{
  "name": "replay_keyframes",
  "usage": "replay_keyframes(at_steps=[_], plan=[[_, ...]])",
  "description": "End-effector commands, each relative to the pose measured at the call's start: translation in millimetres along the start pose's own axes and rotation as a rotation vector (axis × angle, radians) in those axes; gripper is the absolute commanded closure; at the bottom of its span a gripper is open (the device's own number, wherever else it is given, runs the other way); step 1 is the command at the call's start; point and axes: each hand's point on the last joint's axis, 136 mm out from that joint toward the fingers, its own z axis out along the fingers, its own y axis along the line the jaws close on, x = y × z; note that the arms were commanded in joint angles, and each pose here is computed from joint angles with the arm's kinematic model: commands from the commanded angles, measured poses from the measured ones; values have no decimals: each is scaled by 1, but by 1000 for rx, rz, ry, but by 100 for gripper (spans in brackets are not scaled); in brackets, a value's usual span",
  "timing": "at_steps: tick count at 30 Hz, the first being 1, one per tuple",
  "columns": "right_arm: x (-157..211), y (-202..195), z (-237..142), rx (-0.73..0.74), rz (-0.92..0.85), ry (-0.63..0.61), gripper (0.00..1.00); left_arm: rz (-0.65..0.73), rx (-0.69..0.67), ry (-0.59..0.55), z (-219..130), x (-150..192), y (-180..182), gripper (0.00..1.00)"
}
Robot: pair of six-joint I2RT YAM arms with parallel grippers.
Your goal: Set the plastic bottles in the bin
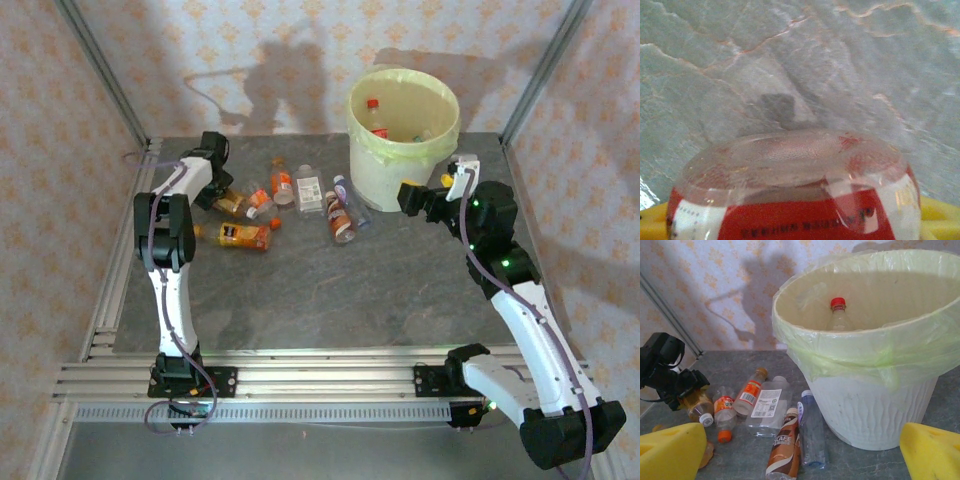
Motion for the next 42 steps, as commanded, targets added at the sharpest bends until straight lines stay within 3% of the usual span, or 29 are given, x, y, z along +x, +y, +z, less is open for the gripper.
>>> replay_keyframes(at_steps=[1, 7, 11, 19, 26, 31, 42], plan=[[-16, 1, -4, 13, 70, -59, 1, -38, 231, -57, -67, -34, -40, 38], [-18, 20, 1, -101, 122, -40, 1, -38, 511, -54, -117, -29, -74, 39], [-9, 31, 14, -166, 202, -4, 1, 43, 659, -54, -161, -12, -95, 39], [7, 82, 33, -326, 181, 69, 1, 339, 986, -66, -279, 76, -138, 39], [24, 139, 44, -510, 141, 180, 1, 518, 1133, -56, -350, 136, -140, 39], [24, 166, 61, -566, 149, 185, 1, 566, 1169, -37, -373, 163, -137, 39], [34, 180, 110, -526, 169, 251, 1, 559, 1175, -6, -369, 176, -144, 39]])
